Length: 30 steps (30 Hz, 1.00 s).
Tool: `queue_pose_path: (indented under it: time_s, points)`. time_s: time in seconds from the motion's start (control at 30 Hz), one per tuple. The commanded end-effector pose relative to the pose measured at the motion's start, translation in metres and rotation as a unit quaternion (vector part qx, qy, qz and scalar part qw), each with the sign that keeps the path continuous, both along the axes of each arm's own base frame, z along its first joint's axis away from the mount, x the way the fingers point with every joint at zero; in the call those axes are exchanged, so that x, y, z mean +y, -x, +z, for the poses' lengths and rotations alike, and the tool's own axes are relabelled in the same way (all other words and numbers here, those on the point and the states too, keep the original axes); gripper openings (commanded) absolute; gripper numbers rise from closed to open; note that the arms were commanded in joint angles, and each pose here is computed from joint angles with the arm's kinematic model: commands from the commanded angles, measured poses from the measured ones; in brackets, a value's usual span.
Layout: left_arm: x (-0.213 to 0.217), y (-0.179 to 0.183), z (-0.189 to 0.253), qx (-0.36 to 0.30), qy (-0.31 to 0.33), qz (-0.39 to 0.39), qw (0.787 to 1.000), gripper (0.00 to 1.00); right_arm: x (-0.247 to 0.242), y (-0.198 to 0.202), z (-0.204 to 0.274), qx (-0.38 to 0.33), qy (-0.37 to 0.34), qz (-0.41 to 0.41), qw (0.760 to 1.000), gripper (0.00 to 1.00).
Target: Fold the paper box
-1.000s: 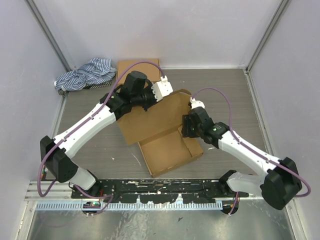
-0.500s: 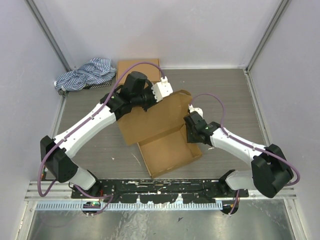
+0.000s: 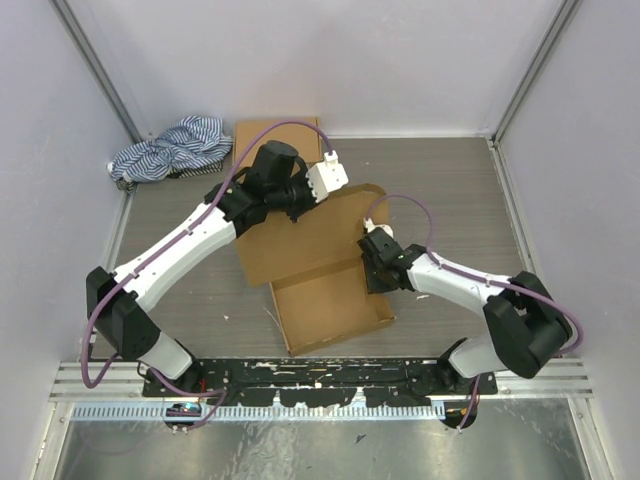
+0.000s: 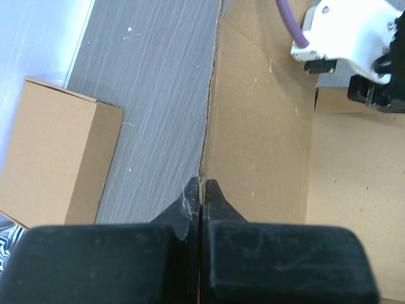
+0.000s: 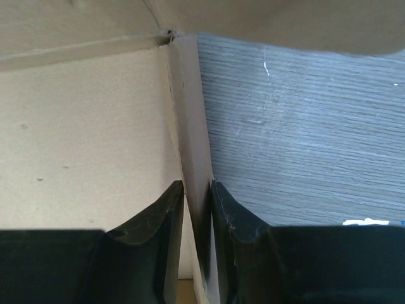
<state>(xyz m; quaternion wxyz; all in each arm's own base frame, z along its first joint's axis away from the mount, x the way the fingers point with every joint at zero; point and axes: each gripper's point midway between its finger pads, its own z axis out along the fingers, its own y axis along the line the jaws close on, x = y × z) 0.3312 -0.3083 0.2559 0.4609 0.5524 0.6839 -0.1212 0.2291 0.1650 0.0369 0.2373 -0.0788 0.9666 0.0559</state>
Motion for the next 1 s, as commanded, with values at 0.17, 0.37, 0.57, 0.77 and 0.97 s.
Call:
queue_pose_path:
  time_s: [0.17,0.37,0.57,0.77,0.97]
  points:
    - [-0.008,0.003,0.028,-0.008,0.039,-0.007,0.999,0.01,0.005,-0.016,-0.009,-0.015,0.028,-0.026,0.999,0.26]
    - [-0.005,0.003,0.029,-0.008,0.039,0.001,0.999,0.01,-0.024,-0.021,-0.011,-0.039,0.094,-0.114,0.988,0.01]
    - [-0.003,0.002,0.029,-0.007,0.039,0.008,0.999,0.01,-0.010,-0.023,-0.016,-0.036,0.081,-0.106,0.990,0.03]
    - [-0.001,0.002,0.029,-0.011,0.039,0.015,0.999,0.02,0.000,-0.025,0.001,-0.043,0.053,-0.101,0.993,0.28]
    - [0.003,-0.003,0.022,-0.016,0.025,0.026,0.999,0.02,-0.008,-0.022,0.030,-0.058,0.050,-0.105,0.991,0.34]
